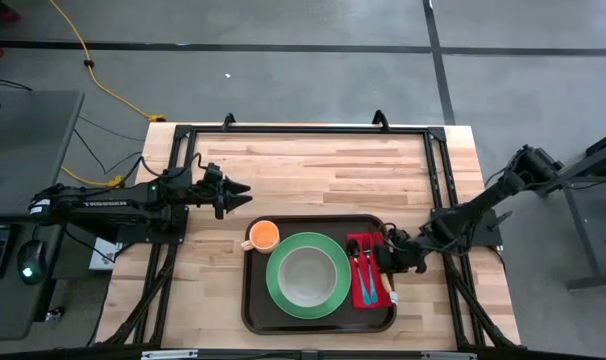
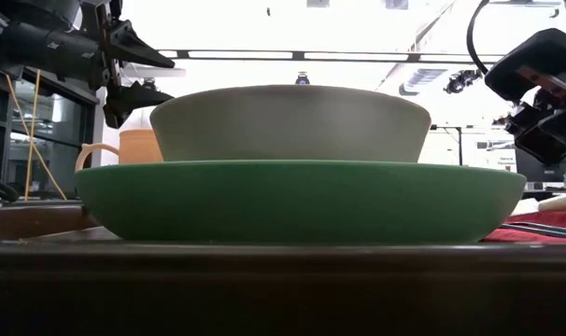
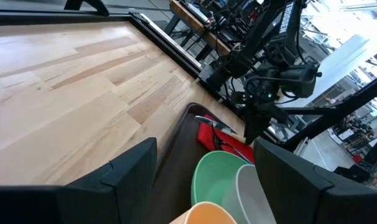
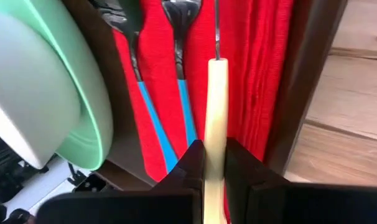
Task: Set up tray
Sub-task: Put the yellow table knife on top of the red napkin to the right of the blue fork on the black tray, then return to Home Position
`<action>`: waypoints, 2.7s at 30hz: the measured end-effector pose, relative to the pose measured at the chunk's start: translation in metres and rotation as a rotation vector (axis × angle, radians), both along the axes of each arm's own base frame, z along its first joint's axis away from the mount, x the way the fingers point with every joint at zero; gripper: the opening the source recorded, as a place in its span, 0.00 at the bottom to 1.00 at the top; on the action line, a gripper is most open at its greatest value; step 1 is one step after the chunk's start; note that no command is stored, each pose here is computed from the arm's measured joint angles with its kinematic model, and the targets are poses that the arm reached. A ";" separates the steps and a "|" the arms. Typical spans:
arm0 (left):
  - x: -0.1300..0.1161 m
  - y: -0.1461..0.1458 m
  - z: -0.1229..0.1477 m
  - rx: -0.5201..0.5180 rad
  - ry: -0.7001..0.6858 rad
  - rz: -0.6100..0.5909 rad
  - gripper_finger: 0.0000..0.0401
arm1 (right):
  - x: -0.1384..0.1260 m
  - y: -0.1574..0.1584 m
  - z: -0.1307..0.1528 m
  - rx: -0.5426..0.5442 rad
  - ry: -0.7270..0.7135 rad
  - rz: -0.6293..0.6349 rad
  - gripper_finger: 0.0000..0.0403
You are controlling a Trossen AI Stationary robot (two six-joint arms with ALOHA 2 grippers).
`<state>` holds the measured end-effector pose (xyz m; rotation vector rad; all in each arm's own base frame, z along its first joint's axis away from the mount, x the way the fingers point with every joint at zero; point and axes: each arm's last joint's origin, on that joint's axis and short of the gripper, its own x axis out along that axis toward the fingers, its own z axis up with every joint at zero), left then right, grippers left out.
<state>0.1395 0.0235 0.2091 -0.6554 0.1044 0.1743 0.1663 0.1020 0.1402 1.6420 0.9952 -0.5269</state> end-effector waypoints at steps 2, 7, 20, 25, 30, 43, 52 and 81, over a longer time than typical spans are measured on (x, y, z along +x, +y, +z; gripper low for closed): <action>0.000 0.000 0.000 0.000 0.000 0.000 0.73 | 0.001 0.001 -0.002 0.005 0.012 0.003 0.03; 0.000 0.000 0.000 -0.001 -0.001 -0.007 0.73 | 0.004 0.003 -0.007 0.020 0.030 0.008 0.03; 0.000 -0.001 0.000 -0.014 -0.003 -0.019 0.73 | 0.009 0.008 -0.015 0.060 0.053 0.029 0.06; 0.000 -0.001 0.000 -0.019 -0.004 -0.022 0.73 | 0.009 0.008 -0.015 0.067 0.047 0.033 0.07; 0.000 -0.001 0.000 -0.018 -0.003 -0.023 0.73 | 0.009 0.009 -0.014 0.088 0.046 0.045 0.14; 0.000 -0.001 0.000 -0.018 -0.003 -0.023 0.73 | 0.009 0.010 -0.013 0.119 0.061 0.068 0.19; 0.000 -0.001 0.000 0.000 -0.001 -0.026 0.73 | 0.006 0.009 0.002 0.170 -0.005 0.079 0.19; -0.006 0.000 0.007 -0.045 -0.069 0.041 0.73 | -0.015 -0.054 0.086 -0.546 -0.699 -0.263 0.19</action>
